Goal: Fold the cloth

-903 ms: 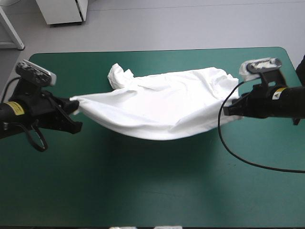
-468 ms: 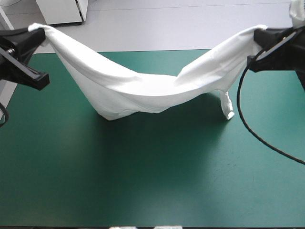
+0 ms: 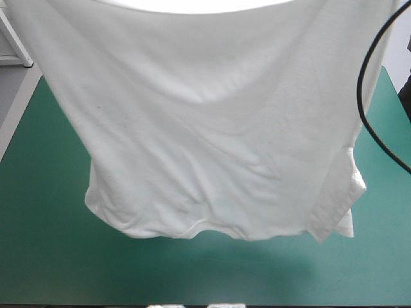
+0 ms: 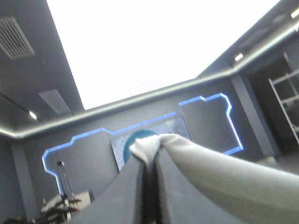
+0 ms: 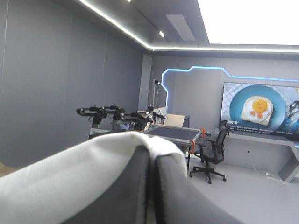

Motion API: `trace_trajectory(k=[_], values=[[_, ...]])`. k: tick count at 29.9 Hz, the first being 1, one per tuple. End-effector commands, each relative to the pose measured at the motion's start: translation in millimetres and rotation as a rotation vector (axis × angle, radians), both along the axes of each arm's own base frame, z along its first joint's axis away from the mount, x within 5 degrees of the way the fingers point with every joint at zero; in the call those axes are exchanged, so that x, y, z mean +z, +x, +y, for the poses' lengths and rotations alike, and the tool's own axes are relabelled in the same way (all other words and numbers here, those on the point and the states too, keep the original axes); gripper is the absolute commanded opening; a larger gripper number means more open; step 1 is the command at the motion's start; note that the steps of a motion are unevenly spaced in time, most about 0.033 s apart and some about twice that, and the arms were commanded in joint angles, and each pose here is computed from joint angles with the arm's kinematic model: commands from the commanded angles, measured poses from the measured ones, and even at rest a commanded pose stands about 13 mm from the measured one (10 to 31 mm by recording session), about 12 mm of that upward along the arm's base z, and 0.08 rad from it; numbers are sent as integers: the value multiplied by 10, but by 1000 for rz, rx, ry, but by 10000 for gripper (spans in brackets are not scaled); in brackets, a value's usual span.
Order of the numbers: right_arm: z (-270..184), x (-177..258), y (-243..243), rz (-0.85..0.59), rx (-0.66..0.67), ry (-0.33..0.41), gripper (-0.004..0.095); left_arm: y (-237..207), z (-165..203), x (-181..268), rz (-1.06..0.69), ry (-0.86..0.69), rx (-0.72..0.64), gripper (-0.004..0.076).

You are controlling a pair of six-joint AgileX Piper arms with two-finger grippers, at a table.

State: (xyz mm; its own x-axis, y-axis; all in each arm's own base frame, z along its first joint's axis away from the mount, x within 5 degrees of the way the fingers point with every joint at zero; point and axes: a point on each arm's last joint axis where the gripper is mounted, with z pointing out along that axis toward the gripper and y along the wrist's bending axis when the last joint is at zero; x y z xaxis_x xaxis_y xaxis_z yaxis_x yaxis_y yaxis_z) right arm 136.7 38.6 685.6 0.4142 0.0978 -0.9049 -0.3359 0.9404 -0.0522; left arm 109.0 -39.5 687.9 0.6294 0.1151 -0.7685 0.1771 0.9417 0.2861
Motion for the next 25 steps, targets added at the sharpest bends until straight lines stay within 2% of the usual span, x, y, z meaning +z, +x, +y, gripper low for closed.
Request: trace_trajectory(k=[1, 15, 25], values=[[-16, 100, 106, -128, -18, 64, -13, 109, 8, 127, -172, -98, 14, -9], [-12, -107, 1311, -203, -89, 140, -13, 1579, -219, -115, -266, -206, 76, -9], [-533, -233, 1781, -310, -117, 310, -13, 1941, -121, -180, -404, -330, 41, -9]])
